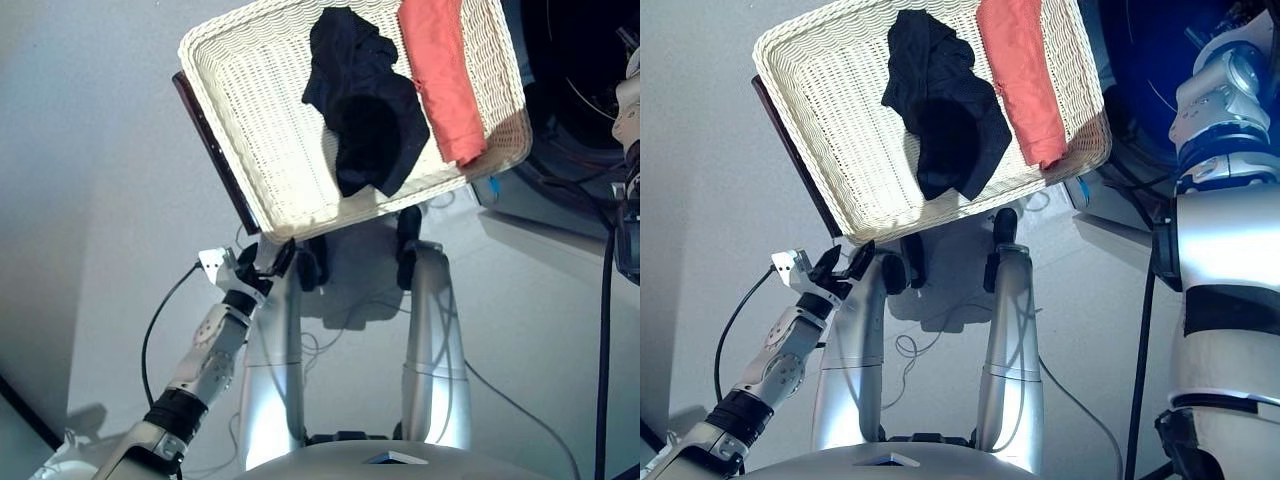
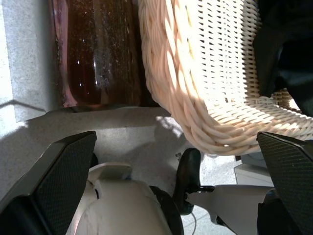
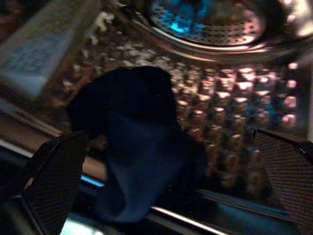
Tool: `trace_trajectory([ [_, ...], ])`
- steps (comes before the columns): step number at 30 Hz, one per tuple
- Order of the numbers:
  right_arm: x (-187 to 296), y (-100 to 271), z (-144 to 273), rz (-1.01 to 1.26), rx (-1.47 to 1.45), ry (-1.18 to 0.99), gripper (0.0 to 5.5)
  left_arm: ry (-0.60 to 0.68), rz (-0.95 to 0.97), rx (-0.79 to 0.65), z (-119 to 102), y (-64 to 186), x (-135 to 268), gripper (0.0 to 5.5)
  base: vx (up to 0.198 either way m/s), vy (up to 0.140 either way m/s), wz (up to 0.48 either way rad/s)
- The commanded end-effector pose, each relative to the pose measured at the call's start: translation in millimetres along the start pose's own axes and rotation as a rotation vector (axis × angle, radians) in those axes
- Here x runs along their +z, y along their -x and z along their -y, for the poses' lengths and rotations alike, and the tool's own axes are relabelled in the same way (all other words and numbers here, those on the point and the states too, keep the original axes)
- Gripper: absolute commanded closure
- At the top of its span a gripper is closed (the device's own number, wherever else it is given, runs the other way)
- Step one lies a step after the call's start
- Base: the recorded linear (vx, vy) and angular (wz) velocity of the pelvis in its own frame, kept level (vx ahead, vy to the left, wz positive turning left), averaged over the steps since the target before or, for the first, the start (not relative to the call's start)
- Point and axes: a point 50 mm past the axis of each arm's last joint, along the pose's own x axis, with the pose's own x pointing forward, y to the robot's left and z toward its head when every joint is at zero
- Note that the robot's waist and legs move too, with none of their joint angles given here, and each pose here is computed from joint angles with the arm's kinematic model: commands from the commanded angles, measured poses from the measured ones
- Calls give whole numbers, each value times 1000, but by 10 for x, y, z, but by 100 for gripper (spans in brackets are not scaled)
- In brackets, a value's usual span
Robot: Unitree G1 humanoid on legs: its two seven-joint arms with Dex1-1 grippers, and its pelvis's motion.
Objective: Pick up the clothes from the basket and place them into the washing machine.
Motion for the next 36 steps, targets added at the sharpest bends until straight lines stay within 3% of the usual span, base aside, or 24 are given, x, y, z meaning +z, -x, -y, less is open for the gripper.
trace_trajectory([
  [1,319,33,-137,185,204,85,0,39,28,25,-56,179,-39,0,0,0,0],
  [12,-628,631,-426,3,774,81,0,81,67,-10,-79,281,17,0,0,0,0],
  [18,-929,1049,-507,8,956,232,0,55,79,16,-135,349,55,0,0,0,0],
  [27,-1405,1441,-753,28,921,301,0,40,104,109,-149,307,23,0,0,0,0],
  [36,-1664,1670,-718,-31,842,169,0,47,148,148,-122,276,10,0,0,0,0],
])
